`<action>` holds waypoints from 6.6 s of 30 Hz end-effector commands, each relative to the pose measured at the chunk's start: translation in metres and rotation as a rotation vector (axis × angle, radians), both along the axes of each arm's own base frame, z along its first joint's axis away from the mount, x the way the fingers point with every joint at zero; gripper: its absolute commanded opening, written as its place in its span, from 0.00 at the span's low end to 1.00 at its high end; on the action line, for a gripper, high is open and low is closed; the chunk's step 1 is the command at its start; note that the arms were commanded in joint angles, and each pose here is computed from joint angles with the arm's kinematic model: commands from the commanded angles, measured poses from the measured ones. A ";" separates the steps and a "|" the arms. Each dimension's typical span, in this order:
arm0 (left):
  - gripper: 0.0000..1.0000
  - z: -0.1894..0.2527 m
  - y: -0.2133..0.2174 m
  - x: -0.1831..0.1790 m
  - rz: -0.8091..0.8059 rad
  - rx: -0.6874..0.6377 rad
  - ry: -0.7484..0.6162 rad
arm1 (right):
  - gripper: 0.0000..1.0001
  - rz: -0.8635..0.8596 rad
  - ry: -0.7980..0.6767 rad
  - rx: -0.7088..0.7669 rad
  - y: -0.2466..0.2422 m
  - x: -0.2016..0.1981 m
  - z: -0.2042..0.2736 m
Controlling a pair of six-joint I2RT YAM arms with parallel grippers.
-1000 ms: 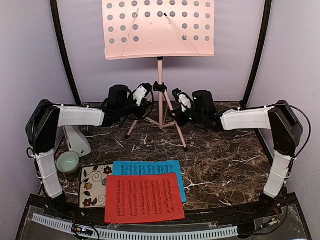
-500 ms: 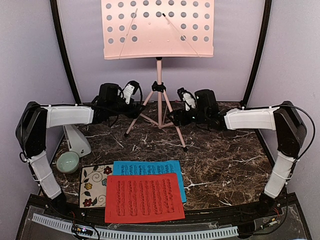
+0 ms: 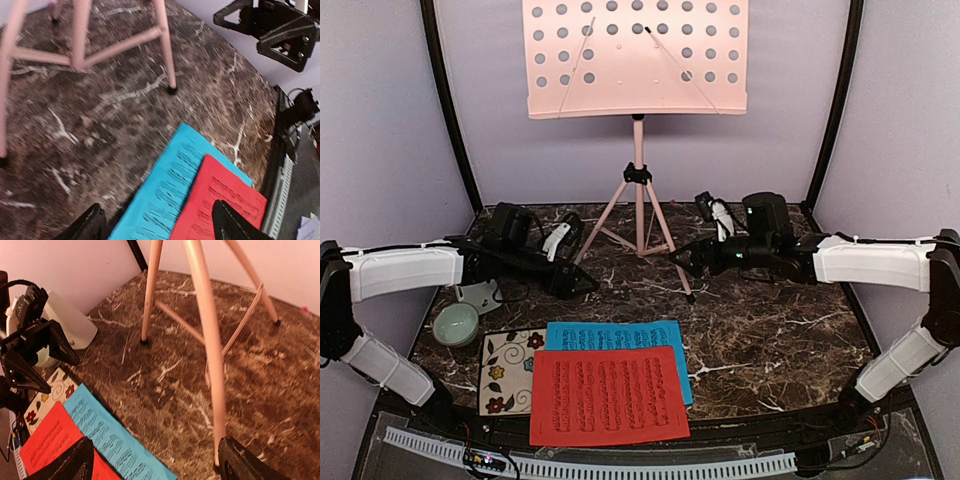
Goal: Set up the instrument practice props
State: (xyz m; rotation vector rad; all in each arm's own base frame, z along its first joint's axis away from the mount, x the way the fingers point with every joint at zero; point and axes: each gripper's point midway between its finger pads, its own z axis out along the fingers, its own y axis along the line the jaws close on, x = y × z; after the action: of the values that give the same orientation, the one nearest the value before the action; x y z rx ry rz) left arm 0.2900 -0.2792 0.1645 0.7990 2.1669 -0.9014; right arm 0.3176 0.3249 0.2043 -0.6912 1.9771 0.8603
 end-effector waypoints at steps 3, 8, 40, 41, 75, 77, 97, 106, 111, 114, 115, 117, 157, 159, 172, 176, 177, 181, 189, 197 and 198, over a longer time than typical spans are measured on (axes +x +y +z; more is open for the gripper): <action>0.72 -0.028 -0.011 -0.079 -0.185 0.062 0.292 | 0.85 0.135 0.202 -0.031 0.008 -0.062 -0.056; 0.69 -0.050 -0.018 -0.098 -0.234 0.113 0.410 | 0.82 0.178 0.264 -0.052 0.016 -0.083 -0.083; 0.71 -0.107 -0.033 -0.092 -0.323 0.378 0.547 | 0.45 0.257 0.319 -0.279 0.034 -0.129 -0.192; 0.73 -0.109 -0.033 -0.092 -0.324 0.380 0.549 | 0.44 0.258 0.323 -0.289 0.033 -0.129 -0.196; 0.62 -0.126 -0.021 -0.112 -0.331 0.393 0.634 | 0.29 0.142 0.353 -0.378 0.009 -0.124 -0.222; 0.57 -0.133 -0.018 -0.115 -0.326 0.403 0.647 | 0.29 0.143 0.356 -0.378 0.009 -0.125 -0.223; 0.00 -0.093 -0.038 -0.101 -0.424 0.419 0.272 | 0.54 0.281 0.256 -0.208 0.028 -0.135 -0.139; 0.00 -0.053 -0.043 -0.095 -0.459 0.517 -0.027 | 0.79 0.376 0.151 -0.126 0.026 -0.136 -0.061; 0.00 -0.026 -0.058 -0.100 -0.504 0.499 -0.190 | 0.80 0.489 0.149 -0.151 0.034 -0.146 -0.055; 0.00 -0.014 -0.065 -0.103 -0.525 0.488 -0.270 | 0.79 0.510 0.138 -0.167 0.035 -0.146 -0.053; 0.00 -0.010 -0.067 -0.105 -0.533 0.484 -0.294 | 0.79 0.508 0.125 -0.173 0.036 -0.144 -0.052; 0.00 -0.004 -0.071 -0.108 -0.547 0.482 -0.335 | 0.78 0.516 0.104 -0.189 0.037 -0.141 -0.051; 0.99 0.070 -0.002 -0.068 -0.112 -0.129 -0.174 | 0.00 0.469 -0.063 -0.194 0.023 -0.139 -0.026; 0.99 0.062 -0.002 -0.072 -0.127 -0.139 -0.149 | 0.00 0.457 -0.084 -0.179 0.021 -0.139 -0.019; 0.94 0.057 0.000 -0.080 -0.161 -0.175 -0.166 | 0.00 0.501 -0.242 -0.003 0.006 -0.165 0.031; 0.95 0.065 0.008 -0.072 -0.128 -0.164 -0.225 | 0.00 0.549 -0.235 0.006 0.005 -0.176 0.033; 0.96 0.067 0.011 -0.070 -0.119 -0.166 -0.240 | 0.00 0.560 -0.234 0.002 0.005 -0.178 0.034; 0.99 0.072 0.007 -0.085 -0.210 -0.209 -0.269 | 0.00 0.587 -0.253 -0.021 0.004 -0.186 0.039; 0.99 0.055 -0.003 -0.105 -0.347 -0.229 -0.182 | 0.00 0.607 -0.285 -0.042 -0.001 -0.199 0.050; 0.99 0.048 0.001 -0.081 -0.247 -0.166 -0.225 | 0.00 0.631 -0.308 -0.054 -0.002 -0.206 0.056; 0.99 0.048 0.000 -0.080 -0.245 -0.167 -0.217 | 0.00 0.638 -0.309 -0.055 -0.002 -0.207 0.057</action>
State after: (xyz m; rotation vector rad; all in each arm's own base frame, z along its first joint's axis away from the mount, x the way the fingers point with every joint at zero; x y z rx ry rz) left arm 0.2006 -0.2790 0.2120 1.0506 1.8178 -1.0881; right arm 0.1147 0.3208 0.2465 -1.4188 1.5696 0.9984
